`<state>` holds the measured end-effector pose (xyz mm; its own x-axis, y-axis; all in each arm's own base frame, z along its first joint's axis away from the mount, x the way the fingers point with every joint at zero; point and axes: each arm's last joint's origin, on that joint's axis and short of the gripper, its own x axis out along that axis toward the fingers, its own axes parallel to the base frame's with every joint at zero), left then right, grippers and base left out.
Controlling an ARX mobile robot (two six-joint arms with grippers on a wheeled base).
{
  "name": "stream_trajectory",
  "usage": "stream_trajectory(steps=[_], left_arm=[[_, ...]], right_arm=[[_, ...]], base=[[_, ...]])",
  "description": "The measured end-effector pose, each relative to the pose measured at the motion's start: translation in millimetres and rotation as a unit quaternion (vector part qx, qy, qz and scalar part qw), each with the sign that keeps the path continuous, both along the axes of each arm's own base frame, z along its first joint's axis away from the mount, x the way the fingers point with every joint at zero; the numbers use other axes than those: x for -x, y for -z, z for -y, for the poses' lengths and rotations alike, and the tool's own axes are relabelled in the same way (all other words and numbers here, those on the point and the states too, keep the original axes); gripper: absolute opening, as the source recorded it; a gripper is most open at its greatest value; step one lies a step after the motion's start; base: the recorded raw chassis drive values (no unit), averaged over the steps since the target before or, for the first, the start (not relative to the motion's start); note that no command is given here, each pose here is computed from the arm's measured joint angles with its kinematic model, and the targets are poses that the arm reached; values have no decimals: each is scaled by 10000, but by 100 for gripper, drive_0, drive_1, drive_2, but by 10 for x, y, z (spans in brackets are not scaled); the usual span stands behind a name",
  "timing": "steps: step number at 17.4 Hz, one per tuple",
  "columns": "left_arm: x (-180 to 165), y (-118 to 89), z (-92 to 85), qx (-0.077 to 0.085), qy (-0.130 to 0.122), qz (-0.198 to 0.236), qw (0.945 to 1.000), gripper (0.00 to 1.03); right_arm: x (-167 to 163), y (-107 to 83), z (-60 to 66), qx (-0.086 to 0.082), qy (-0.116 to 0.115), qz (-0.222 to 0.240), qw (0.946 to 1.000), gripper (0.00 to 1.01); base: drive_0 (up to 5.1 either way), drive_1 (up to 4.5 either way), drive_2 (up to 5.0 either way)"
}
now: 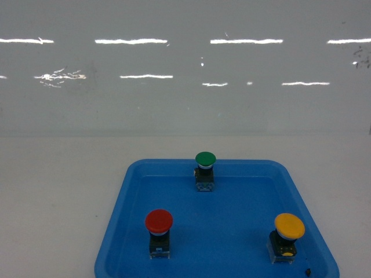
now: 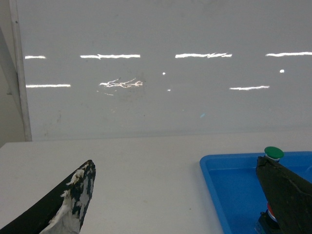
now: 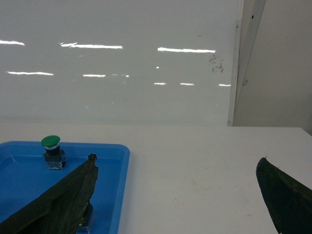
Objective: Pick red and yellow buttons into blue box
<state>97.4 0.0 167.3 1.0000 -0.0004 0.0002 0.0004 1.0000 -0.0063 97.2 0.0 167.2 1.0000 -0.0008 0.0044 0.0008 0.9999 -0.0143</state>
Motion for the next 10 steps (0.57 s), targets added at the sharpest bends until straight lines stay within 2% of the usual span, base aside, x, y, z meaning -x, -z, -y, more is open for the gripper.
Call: stream_trajectory(steps=[7, 9, 10], left_arm=[[0, 0, 0, 0, 0, 2, 10000, 98], [5, 2, 39, -76, -97, -1, 9999, 98], [5, 32, 47, -147, -135, -159, 9997, 98]], right_arm=[[0, 0, 0, 0, 0, 0, 10000, 98], [-10, -19, -3, 1, -63, 84, 9999, 98], [-34, -30, -6, 5, -88, 103, 9999, 98]], base=[[0, 0, 0], [0, 0, 0], [0, 0, 0]])
